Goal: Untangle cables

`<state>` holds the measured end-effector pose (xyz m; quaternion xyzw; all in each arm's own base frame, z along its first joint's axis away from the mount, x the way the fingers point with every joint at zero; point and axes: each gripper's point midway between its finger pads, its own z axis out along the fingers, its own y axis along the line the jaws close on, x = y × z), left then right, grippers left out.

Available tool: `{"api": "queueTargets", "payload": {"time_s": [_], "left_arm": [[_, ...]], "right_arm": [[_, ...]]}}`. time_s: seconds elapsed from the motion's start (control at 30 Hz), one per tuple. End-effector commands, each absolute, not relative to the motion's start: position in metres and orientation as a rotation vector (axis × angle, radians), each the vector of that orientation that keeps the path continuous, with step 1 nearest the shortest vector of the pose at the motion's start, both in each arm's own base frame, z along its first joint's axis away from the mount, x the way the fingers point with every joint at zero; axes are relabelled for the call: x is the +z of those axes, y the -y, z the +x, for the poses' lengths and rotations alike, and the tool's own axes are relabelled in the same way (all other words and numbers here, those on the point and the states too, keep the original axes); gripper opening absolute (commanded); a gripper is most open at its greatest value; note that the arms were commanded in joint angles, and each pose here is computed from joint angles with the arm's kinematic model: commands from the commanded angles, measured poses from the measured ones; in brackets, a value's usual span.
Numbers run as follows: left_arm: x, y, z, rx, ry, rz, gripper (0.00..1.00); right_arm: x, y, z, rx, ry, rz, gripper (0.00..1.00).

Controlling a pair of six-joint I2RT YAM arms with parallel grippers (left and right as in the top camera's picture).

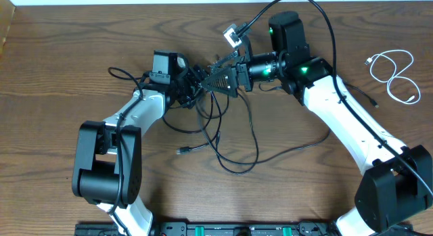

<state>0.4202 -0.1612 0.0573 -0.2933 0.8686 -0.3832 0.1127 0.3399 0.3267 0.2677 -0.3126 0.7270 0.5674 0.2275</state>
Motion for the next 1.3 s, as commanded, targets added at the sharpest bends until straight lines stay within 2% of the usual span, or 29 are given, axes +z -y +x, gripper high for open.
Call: {"api": "queueTargets", "payload": {"time_s": [0.0, 0.1, 0.37, 0.7, 1.03, 1.13, 1.2, 1.27], "left_arm": [[0.052, 0.166, 0.414, -1.160, -2.580, -0.795, 0.79], [0.056, 0.172, 0.410, -1.207, -2.594, -0.698, 0.84], [0.077, 0.181, 0.410, -1.238, -2.618, -0.457, 0.87], [0.076, 0.134, 0.414, -0.701, -2.777, -0.447, 0.86], [0.081, 0.145, 0.405, -0.567, -2.829, -0.188, 0.82], [0.078, 0.151, 0.400, -0.489, -2.844, -0.151, 0.72], [0.076, 0.161, 0.393, -0.464, -2.859, -0.112, 0.58], [0.075, 0.170, 0.387, -0.462, -2.872, -0.091, 0.53]], "right_arm": [[0.259, -0.324, 0.350, 1.484, -2.049, -0.814, 0.99], [0.248, -0.320, 0.360, 1.401, -2.114, -0.753, 0.99], [0.219, -0.301, 0.376, 1.210, -2.276, -0.604, 0.99], [0.165, -0.234, 0.389, 0.866, -2.597, -0.254, 0.99], [0.128, -0.158, 0.385, 0.434, -2.784, -0.041, 0.99], [0.125, -0.149, 0.385, 0.420, -2.795, -0.012, 0.99], [0.123, -0.145, 0.385, 0.416, -2.799, 0.005, 0.99], [0.122, -0.142, 0.385, 0.413, -2.803, 0.014, 0.99]]}}
